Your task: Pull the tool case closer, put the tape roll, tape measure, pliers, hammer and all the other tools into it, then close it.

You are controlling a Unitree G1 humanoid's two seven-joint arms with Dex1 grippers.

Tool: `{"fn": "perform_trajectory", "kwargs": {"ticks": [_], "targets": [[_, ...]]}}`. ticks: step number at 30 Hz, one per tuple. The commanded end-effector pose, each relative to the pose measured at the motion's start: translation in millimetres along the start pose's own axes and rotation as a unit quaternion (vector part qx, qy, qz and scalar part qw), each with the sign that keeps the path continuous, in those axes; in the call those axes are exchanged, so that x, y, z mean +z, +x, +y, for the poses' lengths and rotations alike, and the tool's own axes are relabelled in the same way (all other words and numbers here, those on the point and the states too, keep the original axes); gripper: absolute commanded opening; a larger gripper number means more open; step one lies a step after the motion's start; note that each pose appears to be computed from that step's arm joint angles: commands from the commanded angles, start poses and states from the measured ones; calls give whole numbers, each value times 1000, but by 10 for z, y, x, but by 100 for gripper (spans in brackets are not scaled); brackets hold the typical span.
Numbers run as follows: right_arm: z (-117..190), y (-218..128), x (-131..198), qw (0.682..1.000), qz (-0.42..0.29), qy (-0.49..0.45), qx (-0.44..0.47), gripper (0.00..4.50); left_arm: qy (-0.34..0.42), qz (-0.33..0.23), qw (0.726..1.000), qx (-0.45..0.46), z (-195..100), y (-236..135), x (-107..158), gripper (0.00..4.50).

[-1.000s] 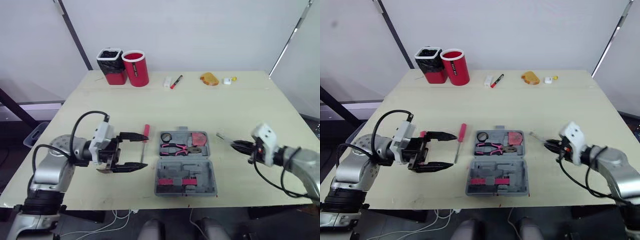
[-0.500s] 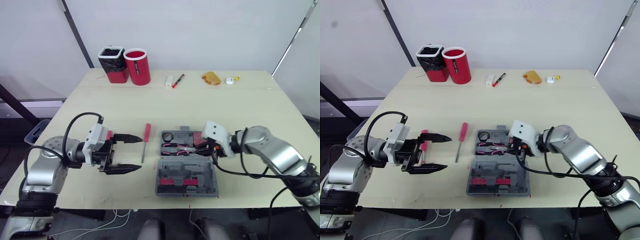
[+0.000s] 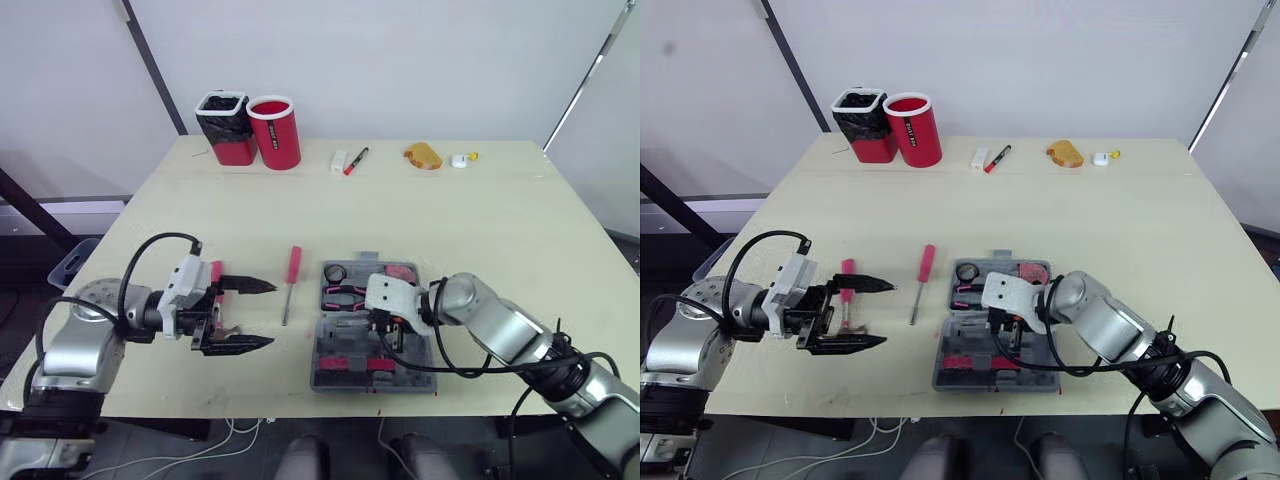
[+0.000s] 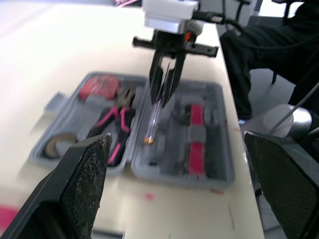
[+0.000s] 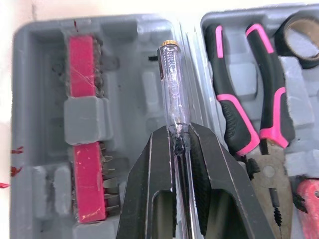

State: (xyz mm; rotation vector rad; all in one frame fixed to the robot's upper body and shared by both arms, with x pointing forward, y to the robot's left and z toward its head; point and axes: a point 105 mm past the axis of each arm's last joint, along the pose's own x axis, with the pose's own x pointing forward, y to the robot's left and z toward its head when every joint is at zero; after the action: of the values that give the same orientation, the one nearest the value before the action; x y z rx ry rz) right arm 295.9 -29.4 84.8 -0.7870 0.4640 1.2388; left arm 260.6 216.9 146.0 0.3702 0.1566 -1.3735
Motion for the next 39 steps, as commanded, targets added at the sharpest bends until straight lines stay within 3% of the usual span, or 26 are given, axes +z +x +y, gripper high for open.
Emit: {"fn": "perform_trajectory", "kwargs": {"ticks": [1,17,25,32,35,36,39], "targets": [[-27,28,108,1000,-14,-20,-9,1,25,10,1000,-15,-4,-67,56,450],[9,156,94,999,-17,-41,3,1,23,5,1000,-17,-16,-39,54,450],[-59,138,87,998,-25,-47,-15,352,19,-10,1000,-14,3,-2,91,450],[-96,34,163,996,-82,-14,-34,352,20,-9,1000,-15,10,4,76,450],[-75,2,224,992,-124,2,-31,274,20,-9,1000,-16,12,5,74,450],[-66,-2,237,990,-137,4,-31,217,20,-10,1000,-17,12,8,76,450],[-41,18,228,987,-158,12,-28,118,21,-12,1000,-18,19,19,83,450]]}}
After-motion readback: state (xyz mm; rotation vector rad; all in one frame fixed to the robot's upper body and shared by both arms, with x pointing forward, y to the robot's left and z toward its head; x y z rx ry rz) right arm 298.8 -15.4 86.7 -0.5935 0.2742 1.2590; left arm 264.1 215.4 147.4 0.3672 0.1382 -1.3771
